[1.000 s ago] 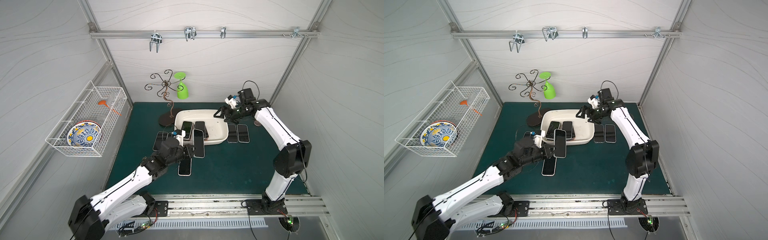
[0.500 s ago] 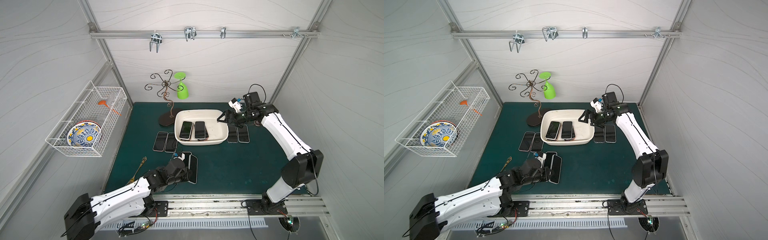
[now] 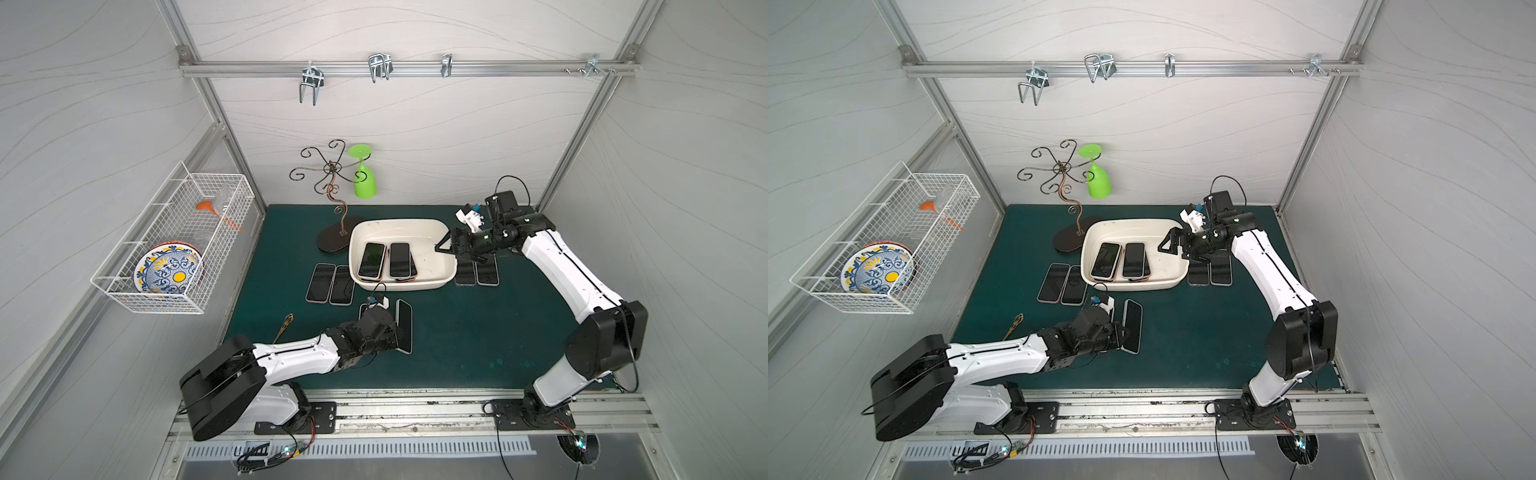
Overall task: Take the phone out of the storage box
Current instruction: Place the phone at the center of the board.
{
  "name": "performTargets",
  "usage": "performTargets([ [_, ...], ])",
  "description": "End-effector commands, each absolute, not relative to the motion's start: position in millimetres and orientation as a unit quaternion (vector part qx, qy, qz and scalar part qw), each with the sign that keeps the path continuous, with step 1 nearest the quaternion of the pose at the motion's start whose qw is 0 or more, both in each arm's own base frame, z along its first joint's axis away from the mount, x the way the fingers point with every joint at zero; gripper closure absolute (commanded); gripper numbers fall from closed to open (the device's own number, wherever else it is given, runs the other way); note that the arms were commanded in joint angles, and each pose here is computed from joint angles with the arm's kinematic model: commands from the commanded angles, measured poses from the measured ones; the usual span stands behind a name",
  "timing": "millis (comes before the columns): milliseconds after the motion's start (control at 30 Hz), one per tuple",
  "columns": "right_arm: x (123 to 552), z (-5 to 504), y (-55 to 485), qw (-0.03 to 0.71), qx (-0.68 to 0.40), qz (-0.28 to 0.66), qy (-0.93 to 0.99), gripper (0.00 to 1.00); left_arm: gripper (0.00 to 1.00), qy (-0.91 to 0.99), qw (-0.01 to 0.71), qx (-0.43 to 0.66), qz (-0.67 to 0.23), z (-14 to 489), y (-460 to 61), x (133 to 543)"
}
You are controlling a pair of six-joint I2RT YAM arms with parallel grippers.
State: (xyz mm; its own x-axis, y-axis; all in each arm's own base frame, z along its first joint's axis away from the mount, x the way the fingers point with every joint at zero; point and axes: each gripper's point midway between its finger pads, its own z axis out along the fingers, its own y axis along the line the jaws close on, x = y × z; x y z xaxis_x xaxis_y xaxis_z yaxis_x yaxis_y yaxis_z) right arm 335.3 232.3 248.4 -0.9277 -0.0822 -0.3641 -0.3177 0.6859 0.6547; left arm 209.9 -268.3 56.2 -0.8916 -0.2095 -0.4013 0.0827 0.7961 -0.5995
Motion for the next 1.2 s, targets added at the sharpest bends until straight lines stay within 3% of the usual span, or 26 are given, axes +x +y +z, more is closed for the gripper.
performTargets([
  [0, 331.9, 254.4, 232.6, 0.168, -0.128, 0.381, 0.9, 0.01, 1.0, 0.911, 0.263, -0.035, -0.315, 60.1, -271.2, 225.3],
  [300, 331.4, 236.2, 231.4, 0.152, -0.127, 0.373, 0.907, 0.01, 1.0, 0.919, 0.257, -0.057, -0.292, 38.8, -246.9, 221.9],
  [433, 330.3, 230.6, 231.8, 0.146, -0.126, 0.374, 0.907, 0.01, 0.84, 0.925, 0.255, -0.063, -0.276, 31.2, -236.1, 220.9],
  [533, 327.2, 228.4, 233.0, 0.143, -0.128, 0.373, 0.908, 0.01, 0.67, 0.929, 0.254, -0.069, -0.258, 29.2, -228.3, 222.5],
  [700, 321.3, 225.2, 232.1, 0.14, -0.131, 0.369, 0.91, 0.01, 0.56, 0.931, 0.263, -0.075, -0.24, 37.9, -216.9, 223.8],
  [867, 318.0, 223.5, 234.5, 0.137, -0.134, 0.369, 0.909, 0.01, 0.53, 0.927, 0.277, -0.064, -0.244, 61.4, -217.9, 227.3],
  [1067, 322.1, 224.9, 238.7, 0.141, -0.134, 0.365, 0.91, 0.01, 0.53, 0.907, 0.284, -0.044, -0.308, 114.6, -239.0, 226.3],
  [1167, 323.4, 228.3, 242.5, 0.144, -0.137, 0.367, 0.909, 0.01, 0.52, 0.912, 0.296, -0.048, -0.281, 133.4, -224.2, 225.8],
])
